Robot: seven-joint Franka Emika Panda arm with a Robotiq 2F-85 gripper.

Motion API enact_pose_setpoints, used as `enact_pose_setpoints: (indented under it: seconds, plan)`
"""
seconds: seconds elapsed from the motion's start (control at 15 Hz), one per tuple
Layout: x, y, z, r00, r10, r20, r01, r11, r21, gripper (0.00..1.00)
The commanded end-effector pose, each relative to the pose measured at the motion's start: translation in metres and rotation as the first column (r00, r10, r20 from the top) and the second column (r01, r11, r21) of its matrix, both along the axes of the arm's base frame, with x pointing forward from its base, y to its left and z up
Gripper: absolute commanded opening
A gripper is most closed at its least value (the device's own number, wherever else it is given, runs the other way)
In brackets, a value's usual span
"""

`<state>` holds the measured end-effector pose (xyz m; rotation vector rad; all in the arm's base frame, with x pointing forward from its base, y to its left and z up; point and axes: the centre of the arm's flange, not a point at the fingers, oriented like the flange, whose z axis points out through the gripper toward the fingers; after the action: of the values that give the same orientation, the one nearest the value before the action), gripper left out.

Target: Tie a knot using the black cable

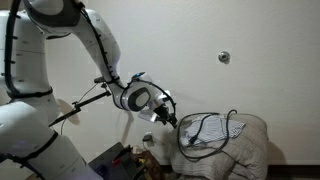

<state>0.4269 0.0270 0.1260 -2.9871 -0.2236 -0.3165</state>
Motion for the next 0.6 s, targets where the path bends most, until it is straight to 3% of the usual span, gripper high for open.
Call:
enact_pose_setpoints:
  seconds: [0.0, 0.53]
  plan:
    - [0.016, -0.031, -0.007, 1.0, 0.013, -0.027, -0.012, 0.999, 0.045, 1.0]
    - [0.028, -0.08, -0.018, 0.992, -0.12, -0.031, 0.119, 0.992, -0.034, 1.0]
